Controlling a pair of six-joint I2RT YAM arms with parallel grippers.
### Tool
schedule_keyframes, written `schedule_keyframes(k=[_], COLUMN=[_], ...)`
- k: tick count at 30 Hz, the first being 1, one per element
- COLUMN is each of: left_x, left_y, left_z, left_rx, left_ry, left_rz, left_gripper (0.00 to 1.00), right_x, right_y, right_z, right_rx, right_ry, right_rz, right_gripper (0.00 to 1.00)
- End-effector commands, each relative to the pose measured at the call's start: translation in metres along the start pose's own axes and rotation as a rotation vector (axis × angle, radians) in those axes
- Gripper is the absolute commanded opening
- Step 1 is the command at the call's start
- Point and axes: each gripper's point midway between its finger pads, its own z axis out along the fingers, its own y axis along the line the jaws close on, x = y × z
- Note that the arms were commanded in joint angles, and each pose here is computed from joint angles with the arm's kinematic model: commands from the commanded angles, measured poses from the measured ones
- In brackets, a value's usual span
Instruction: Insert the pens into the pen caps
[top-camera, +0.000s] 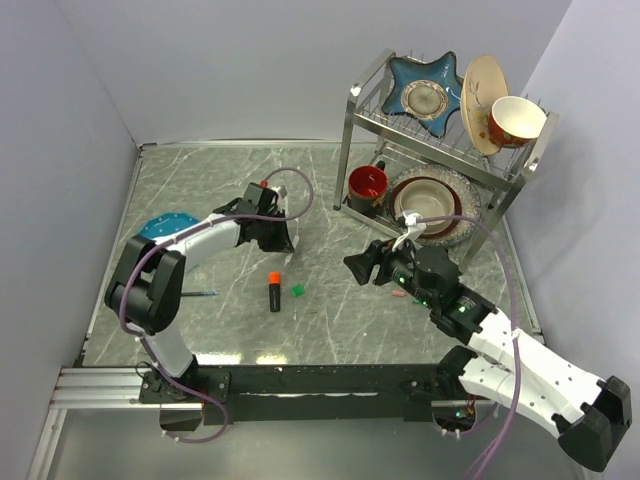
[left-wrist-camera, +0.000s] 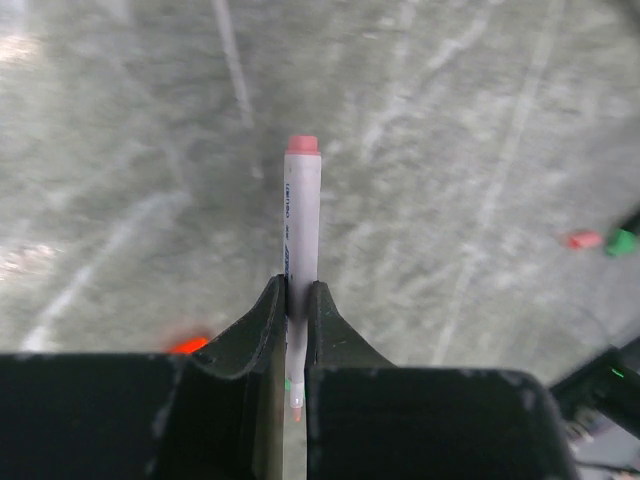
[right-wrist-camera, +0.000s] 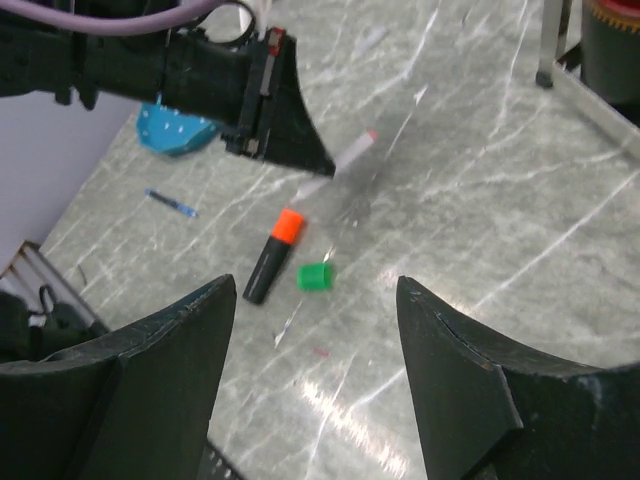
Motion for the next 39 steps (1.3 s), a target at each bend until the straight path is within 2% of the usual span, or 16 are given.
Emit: schedule_keyframes(k=[1, 3, 7, 8, 10, 11, 12, 14, 15, 17, 21, 26, 32, 39], left_x=[-0.013, -0.012, -0.003, 0.0, 0.0, 0.003, 0.004, 0.001, 0.002, 0.003, 0.012, 0.021, 0.026, 0.023], left_y=[-0.043, -0.056, -0.07, -0.07, -0.074, -0.074, -0.075, -0.077, -0.076, -0.081, -0.088, -0.092, -0.097, -0.104], left_z=[-0.037, -0.047, -0.066, -0.069, -0.078, -0.082, -0.085, -0.096, -0.1, -0.11, -0.122, -0.129, -0.129, -0.135], left_rx=[0.16, 0.213, 0.276, 0.279, 0.288, 0.288, 0.291, 0.286, 0.279, 0.3, 0.34, 0.37, 0.403, 0.42], left_ry=[-0.03, -0.009, 0.022, 0.034, 0.032, 0.041, 0.044, 0.017, 0.009, 0.004, 0.04, 0.07, 0.114, 0.111], left_rz=[0.003, -0.004, -0.016, -0.018, -0.015, -0.017, -0.016, -0.021, -0.026, -0.028, -0.031, -0.036, -0.044, -0.04], left_gripper=[0.01, 0.01, 0.01, 0.01, 0.01, 0.01, 0.01, 0.01, 0.01, 0.01, 0.01, 0.01, 0.01, 0.01], right_x=[-0.038, -0.053, -0.075, -0.072, -0.073, -0.07, -0.084, -0.062, -0.068, -0.058, -0.045, -0.016, -0.005, 0.003], right_y=[-0.005, -0.002, -0.003, -0.001, -0.001, -0.001, 0.008, 0.008, 0.013, 0.008, 0.028, 0.033, 0.048, 0.055], right_z=[0.015, 0.025, 0.038, 0.042, 0.045, 0.048, 0.043, 0.045, 0.044, 0.058, 0.058, 0.071, 0.078, 0.089], right_rx=[0.013, -0.002, 0.048, 0.026, 0.014, 0.008, -0.015, -0.072, -0.08, -0.075, -0.183, -0.21, -0.248, -0.28], right_ry=[-0.248, -0.331, -0.355, -0.342, -0.366, -0.368, -0.454, -0.475, -0.525, -0.482, -0.558, -0.503, -0.494, -0.447], right_rz=[-0.056, -0.155, -0.372, -0.507, -0.602, -0.707, -0.765, -0.924, -0.948, -1.019, -1.099, -1.245, -1.32, -1.376], right_gripper=[0.71, 0.72, 0.79, 0.81, 0.82, 0.82, 0.82, 0.81, 0.8, 0.78, 0.77, 0.75, 0.73, 0.68])
